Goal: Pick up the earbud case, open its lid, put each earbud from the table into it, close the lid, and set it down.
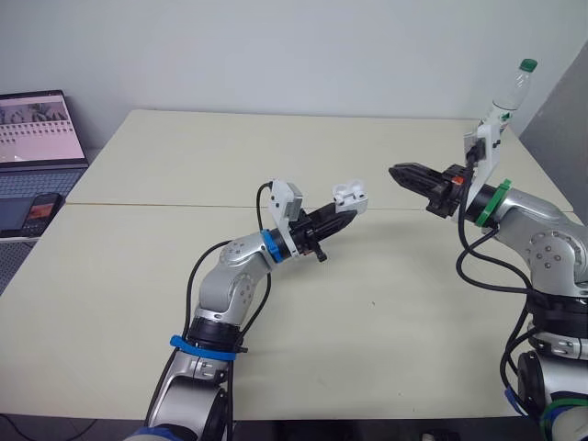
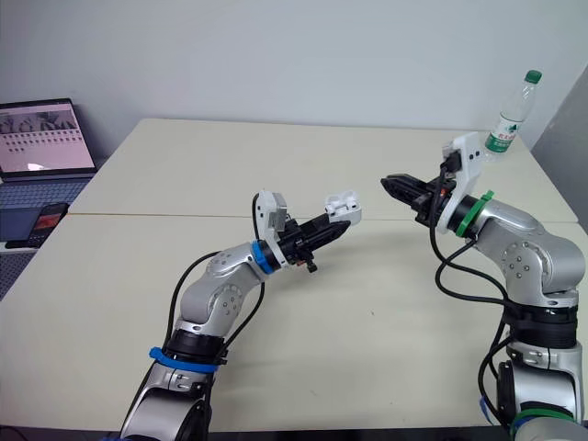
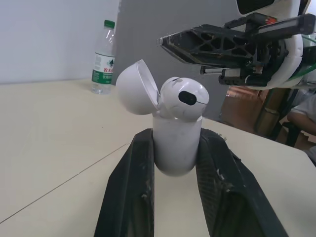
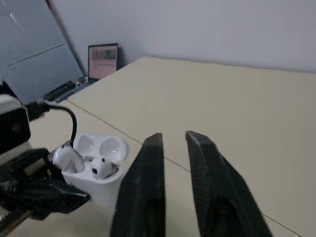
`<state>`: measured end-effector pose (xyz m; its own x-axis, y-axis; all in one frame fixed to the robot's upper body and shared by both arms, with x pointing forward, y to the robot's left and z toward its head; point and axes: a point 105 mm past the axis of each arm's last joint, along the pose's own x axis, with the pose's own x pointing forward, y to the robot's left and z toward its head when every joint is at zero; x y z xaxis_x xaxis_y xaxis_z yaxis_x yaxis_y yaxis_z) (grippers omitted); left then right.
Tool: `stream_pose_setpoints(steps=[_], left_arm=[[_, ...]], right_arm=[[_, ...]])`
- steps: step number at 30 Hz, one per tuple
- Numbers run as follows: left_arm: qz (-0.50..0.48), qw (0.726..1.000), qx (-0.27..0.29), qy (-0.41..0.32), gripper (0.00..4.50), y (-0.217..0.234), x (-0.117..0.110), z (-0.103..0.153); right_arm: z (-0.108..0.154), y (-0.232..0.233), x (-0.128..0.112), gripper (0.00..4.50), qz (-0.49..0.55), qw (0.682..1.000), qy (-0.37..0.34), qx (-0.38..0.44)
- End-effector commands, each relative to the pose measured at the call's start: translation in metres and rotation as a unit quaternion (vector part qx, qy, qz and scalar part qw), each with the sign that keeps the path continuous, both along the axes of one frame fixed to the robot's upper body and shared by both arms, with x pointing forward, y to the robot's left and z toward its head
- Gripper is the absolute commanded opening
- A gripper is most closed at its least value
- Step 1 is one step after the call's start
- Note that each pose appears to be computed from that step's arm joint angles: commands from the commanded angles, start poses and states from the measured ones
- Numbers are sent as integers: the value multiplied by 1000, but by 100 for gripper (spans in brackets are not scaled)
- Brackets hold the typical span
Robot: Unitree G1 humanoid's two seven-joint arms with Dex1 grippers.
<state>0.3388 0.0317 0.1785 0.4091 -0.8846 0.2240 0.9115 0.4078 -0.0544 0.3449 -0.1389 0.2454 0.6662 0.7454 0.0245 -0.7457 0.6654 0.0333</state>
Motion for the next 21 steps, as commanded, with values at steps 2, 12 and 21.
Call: stream_pose_setpoints(steps=[2,12,21], left_arm=[[-13,1000,-4,-26,79,-6,-3,14],[-8,1000,-1,-29,79,-9,0,14],[-11,999,-1,-32,79,-11,0,14]], right_arm=[[21,28,-23,5,50,995,-78,-42],[5,70,-53,5,116,981,-92,-123],[-6,72,-49,5,96,983,-69,-140]])
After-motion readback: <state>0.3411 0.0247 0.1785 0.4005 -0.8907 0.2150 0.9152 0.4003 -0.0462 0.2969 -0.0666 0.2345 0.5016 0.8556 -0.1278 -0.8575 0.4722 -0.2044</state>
